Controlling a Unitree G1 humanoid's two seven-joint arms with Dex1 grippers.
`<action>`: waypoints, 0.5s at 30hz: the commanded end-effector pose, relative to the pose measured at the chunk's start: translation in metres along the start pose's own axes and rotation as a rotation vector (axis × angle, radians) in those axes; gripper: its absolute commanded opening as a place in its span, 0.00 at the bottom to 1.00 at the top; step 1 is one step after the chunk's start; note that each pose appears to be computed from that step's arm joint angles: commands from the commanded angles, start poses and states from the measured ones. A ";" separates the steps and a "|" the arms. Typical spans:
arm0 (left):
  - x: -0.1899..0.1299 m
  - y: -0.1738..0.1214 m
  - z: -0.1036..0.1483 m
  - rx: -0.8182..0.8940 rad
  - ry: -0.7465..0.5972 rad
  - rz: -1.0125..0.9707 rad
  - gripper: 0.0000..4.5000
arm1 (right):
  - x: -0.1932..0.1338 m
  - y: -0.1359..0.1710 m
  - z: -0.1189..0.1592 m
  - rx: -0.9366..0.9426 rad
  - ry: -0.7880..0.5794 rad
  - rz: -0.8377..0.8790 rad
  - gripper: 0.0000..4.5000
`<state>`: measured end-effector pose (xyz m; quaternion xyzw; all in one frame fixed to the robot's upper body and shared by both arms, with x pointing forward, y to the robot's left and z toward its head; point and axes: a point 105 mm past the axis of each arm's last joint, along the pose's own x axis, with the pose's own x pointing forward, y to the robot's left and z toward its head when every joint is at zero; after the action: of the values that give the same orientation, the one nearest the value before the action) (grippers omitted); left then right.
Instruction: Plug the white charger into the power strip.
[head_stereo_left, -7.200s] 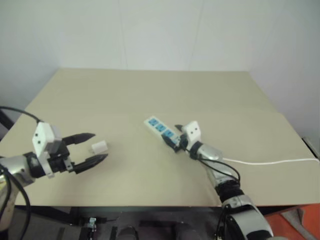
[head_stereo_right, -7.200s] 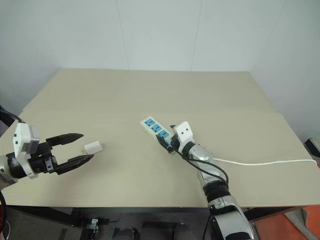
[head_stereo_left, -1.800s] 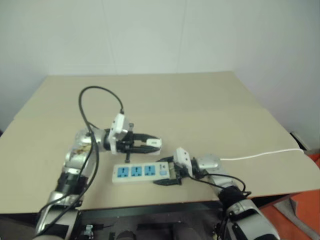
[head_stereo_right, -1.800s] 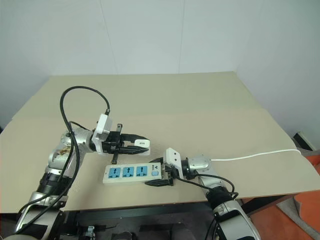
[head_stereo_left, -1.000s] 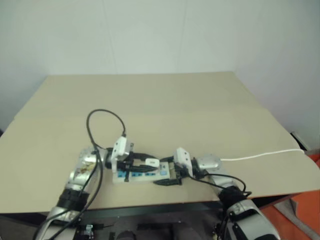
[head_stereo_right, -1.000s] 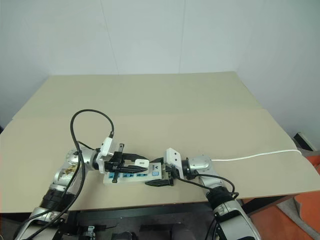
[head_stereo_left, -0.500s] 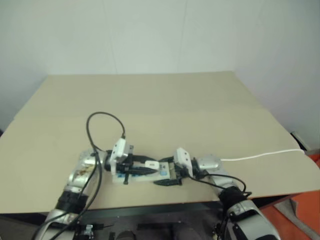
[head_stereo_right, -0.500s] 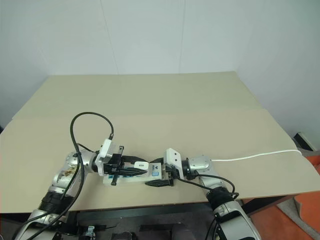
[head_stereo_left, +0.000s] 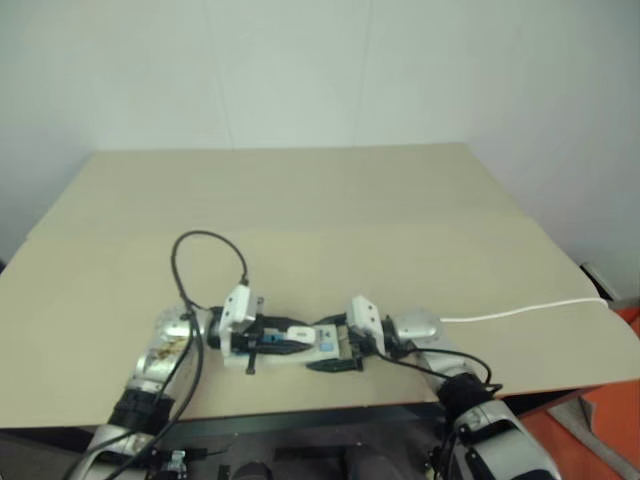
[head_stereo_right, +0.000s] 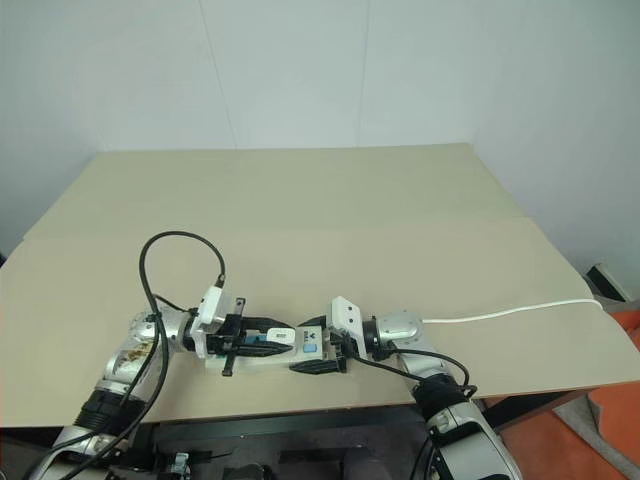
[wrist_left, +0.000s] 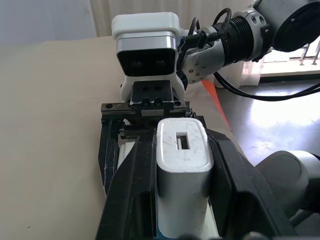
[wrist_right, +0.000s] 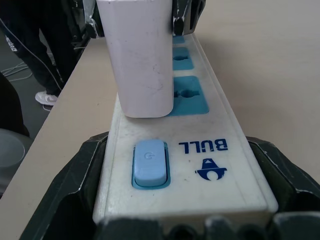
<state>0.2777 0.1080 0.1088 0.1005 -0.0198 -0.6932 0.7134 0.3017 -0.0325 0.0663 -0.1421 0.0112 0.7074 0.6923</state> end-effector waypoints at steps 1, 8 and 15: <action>-0.014 -0.012 -0.038 -0.134 0.120 0.023 0.23 | 0.001 0.008 -0.011 0.028 0.049 0.034 0.76; -0.019 -0.021 -0.054 -0.184 0.160 0.034 0.23 | 0.000 0.007 -0.011 0.027 0.052 0.035 0.76; -0.022 -0.022 -0.057 -0.204 0.188 0.026 0.31 | 0.000 0.007 -0.011 0.026 0.051 0.037 0.76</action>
<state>0.2729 0.1123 0.0967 0.0945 -0.0036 -0.6874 0.7201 0.3006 -0.0308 0.0627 -0.1414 0.0183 0.7088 0.6908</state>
